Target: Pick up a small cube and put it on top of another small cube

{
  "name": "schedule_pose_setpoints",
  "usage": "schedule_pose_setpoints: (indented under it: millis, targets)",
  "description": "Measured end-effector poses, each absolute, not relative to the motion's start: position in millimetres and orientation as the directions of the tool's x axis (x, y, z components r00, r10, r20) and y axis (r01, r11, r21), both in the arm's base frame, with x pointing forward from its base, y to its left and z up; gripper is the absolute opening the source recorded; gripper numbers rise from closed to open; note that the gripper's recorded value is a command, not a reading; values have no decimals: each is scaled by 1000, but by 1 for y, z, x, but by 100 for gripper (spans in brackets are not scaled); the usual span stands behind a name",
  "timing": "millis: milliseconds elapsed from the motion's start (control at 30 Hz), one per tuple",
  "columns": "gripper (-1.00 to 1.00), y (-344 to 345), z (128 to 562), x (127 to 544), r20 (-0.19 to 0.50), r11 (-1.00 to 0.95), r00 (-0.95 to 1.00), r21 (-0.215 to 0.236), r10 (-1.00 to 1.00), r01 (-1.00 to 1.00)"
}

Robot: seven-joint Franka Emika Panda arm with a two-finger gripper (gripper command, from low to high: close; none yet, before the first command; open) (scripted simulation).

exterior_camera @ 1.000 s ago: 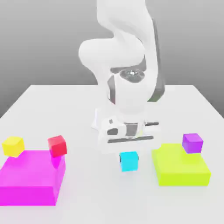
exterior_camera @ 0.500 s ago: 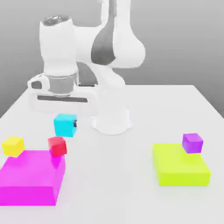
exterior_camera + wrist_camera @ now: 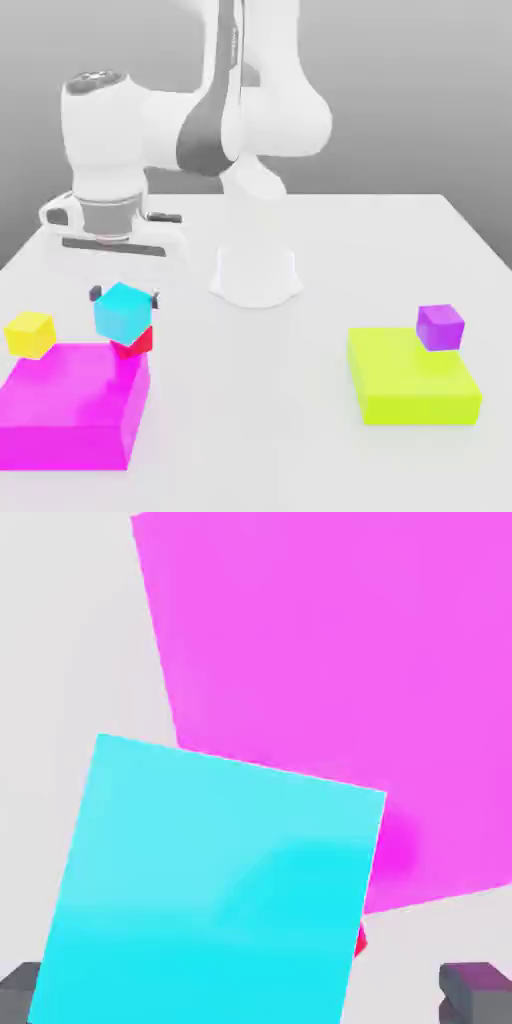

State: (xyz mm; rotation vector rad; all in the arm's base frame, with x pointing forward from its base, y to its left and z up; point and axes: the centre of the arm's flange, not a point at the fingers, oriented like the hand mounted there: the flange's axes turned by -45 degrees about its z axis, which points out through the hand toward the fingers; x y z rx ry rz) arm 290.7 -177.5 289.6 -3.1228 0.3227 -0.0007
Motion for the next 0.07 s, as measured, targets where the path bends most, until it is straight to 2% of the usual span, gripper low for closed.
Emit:
schedule_pose_setpoints:
  millis: [67]
  targets:
    - [100, -177, 311, 290, 0, -979, 979, -1, -205, -205]
